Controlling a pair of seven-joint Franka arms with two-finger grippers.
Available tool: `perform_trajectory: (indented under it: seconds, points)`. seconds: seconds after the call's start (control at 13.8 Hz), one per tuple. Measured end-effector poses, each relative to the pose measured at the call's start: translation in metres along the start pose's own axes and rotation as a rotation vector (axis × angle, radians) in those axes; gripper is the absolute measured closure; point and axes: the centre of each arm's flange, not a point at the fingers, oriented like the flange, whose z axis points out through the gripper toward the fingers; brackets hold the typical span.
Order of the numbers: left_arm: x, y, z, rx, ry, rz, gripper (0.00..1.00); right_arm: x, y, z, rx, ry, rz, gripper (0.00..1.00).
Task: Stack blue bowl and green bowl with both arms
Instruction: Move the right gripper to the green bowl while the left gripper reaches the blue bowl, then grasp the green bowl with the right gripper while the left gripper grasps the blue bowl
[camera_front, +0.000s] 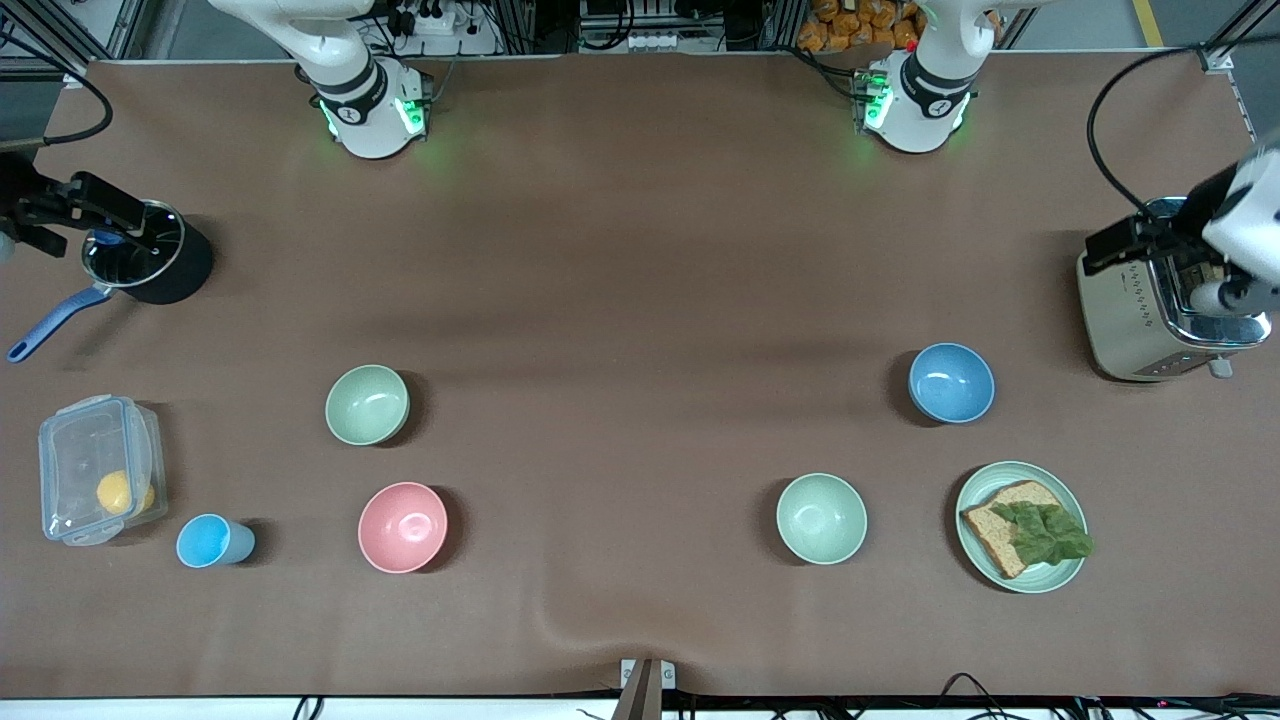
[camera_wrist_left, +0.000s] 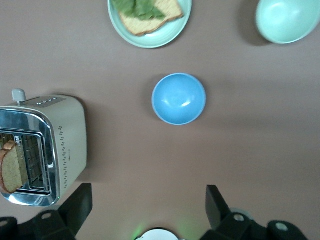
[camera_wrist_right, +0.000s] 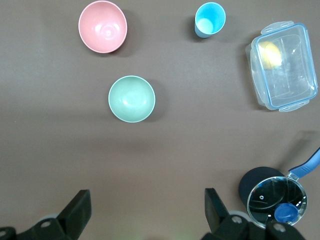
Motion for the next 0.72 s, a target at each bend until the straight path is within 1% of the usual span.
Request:
perform_trajectory:
  seconds: [0.07, 0.22, 0.36, 0.43, 0.58, 0.72]
  points:
    - [0.015, -0.002, 0.028, 0.013, -0.012, -0.001, 0.0, 0.001, -0.002, 0.005, 0.001, -0.013, -0.01, 0.0]
    - [0.043, -0.002, 0.106, 0.016, 0.012, 0.004, 0.0, 0.006, -0.008, 0.029, 0.005, -0.071, -0.03, 0.0]
    - [0.052, -0.005, 0.192, 0.003, 0.054, 0.003, 0.0, 0.016, -0.014, 0.073, 0.011, -0.152, -0.045, 0.0]
    - [0.049, -0.007, 0.229, -0.002, 0.057, 0.002, 0.0, 0.025, -0.017, 0.097, 0.012, -0.179, -0.05, 0.0]
    - [0.04, -0.011, 0.283, -0.011, 0.035, -0.004, 0.0, 0.053, -0.015, 0.15, 0.014, -0.193, -0.06, 0.0]
    - [0.038, -0.016, 0.311, -0.017, 0.012, -0.013, 0.0, 0.079, -0.011, 0.2, 0.018, -0.193, -0.091, 0.0]
